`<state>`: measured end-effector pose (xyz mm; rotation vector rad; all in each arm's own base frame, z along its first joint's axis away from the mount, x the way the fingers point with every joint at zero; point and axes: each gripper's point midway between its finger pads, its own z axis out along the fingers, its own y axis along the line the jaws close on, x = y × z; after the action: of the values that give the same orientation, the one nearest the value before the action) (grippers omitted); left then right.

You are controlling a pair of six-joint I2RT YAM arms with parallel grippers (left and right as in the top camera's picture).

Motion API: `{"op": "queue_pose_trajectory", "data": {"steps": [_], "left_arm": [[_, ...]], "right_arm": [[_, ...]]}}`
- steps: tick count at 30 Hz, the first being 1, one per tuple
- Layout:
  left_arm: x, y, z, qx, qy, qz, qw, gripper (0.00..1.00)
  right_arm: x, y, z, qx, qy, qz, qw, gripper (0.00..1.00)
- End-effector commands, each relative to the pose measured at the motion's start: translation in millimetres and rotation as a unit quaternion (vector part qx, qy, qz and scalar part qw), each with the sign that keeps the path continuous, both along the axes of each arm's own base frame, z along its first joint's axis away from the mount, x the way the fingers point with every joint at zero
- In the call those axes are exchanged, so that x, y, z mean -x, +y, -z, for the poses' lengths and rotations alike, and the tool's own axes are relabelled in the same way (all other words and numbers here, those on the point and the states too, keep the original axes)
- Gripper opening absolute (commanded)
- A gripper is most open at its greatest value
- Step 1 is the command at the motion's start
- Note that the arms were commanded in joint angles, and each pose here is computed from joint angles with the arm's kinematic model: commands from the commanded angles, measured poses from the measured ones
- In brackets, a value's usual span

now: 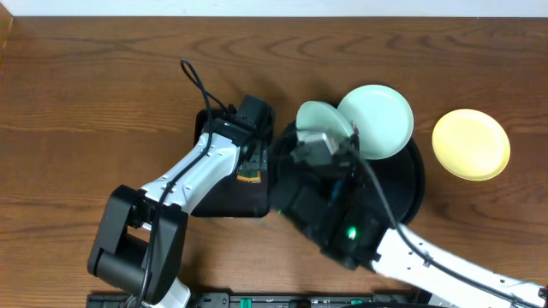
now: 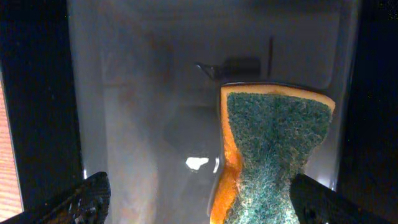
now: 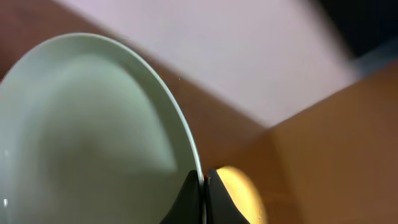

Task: Clean dirty plates on tray and stack at the side
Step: 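Carry the green plate right and stack it on the yellow plate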

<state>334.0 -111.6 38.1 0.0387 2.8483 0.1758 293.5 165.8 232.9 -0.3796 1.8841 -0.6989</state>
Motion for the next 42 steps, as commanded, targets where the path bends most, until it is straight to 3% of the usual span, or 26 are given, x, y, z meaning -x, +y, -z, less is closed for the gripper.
{"op": "queue_pose_trajectory", "data": {"steps": [1, 5, 9, 14, 19, 24, 36, 38, 40, 42], "left_arm": [[0, 6, 1, -0.013, -0.001, -0.004, 1.000, 0.93], [0, 6, 1, -0.012, -0.001, -0.003, 1.000, 0.93], [0, 6, 1, -0.012, -0.001, -0.003, 1.000, 0.93], [0, 6, 1, -0.013, -0.001, -0.004, 1.000, 0.93], [0, 6, 1, -0.013, -0.001, -0.004, 1.000, 0.93], [0, 6, 1, -0.012, -0.001, -0.003, 1.000, 0.93], [0, 6, 1, -0.013, 0.000, -0.003, 1.000, 0.93], [0, 6, 1, -0.013, -0.001, -0.004, 1.000, 0.93], [0, 6, 1, -0.012, -0.001, -0.003, 1.000, 0.93], [0, 6, 1, -0.012, -0.001, -0.003, 1.000, 0.93]], "right_arm": [[-15, 9, 32, -0.161, 0.095, -0.024, 0.982, 0.01], [-37, -21, 59, -0.268, 0.172, 0.007, 0.948, 0.01], [-52, -56, 74, -0.380, 0.232, 0.023, 0.895, 0.00], [-67, -165, 77, -0.467, 0.195, 0.138, 0.851, 0.01], [-51, -290, 72, -0.493, 0.098, 0.276, 0.819, 0.01], [-29, -361, 77, -0.507, 0.038, 0.358, 0.783, 0.01], [-35, -402, 150, -0.505, 0.067, 0.418, 0.752, 0.02], [-41, -404, 161, -0.509, 0.070, 0.415, 0.751, 0.18], [-48, -395, 169, -0.528, 0.088, 0.389, 0.750, 0.50], [-53, -380, 170, -0.538, 0.116, 0.343, 0.761, 0.56]]}}
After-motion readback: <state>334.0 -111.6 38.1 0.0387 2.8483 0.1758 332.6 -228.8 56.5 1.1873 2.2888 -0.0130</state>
